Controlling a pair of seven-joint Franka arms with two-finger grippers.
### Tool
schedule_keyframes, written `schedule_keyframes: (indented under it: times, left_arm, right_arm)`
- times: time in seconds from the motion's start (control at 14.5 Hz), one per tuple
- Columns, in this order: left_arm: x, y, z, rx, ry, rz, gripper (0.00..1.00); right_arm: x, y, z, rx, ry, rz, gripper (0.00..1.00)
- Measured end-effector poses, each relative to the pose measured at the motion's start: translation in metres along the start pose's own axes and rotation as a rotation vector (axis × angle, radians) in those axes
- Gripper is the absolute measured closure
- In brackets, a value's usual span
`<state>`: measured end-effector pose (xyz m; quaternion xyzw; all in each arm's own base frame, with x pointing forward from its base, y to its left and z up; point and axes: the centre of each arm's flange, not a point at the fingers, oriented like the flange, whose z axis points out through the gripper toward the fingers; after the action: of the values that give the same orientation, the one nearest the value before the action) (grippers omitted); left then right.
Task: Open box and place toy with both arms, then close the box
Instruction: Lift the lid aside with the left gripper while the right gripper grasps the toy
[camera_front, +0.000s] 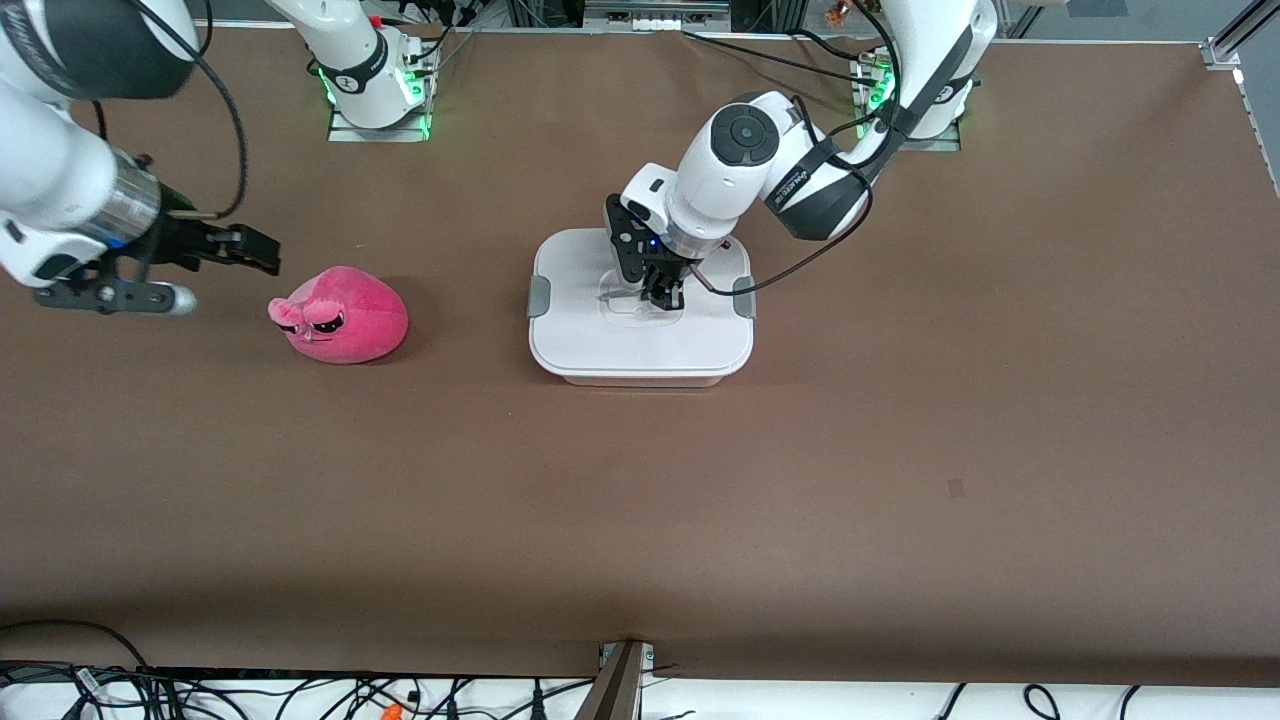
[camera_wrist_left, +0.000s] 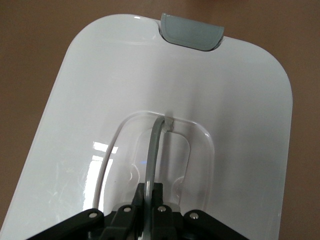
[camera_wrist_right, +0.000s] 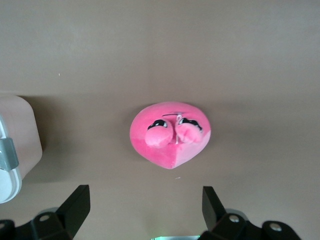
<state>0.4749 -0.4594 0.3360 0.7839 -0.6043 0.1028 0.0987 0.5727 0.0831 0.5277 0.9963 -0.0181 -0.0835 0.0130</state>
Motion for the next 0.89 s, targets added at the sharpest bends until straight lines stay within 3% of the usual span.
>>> schedule_keyframes:
  times: [0.34, 0.69, 0.89]
  left_arm:
    - [0.013, 0.01, -0.022, -0.014, -0.034, 0.032, 0.93]
    - [0.033, 0.007, -0.097, -0.076, -0.169, 0.017, 0.93]
    - [0.012, -0.023, -0.137, -0.121, -0.267, -0.042, 0.93]
  right_arm:
    - [0.019, -0.01, 0.085, -0.01, -0.063, -0.011, 0.01]
    - [0.02, -0.006, 0.138, -0.066, -0.105, -0.025, 0.01]
    - [0.019, -0.005, 0.156, -0.073, -0.121, -0.029, 0.01]
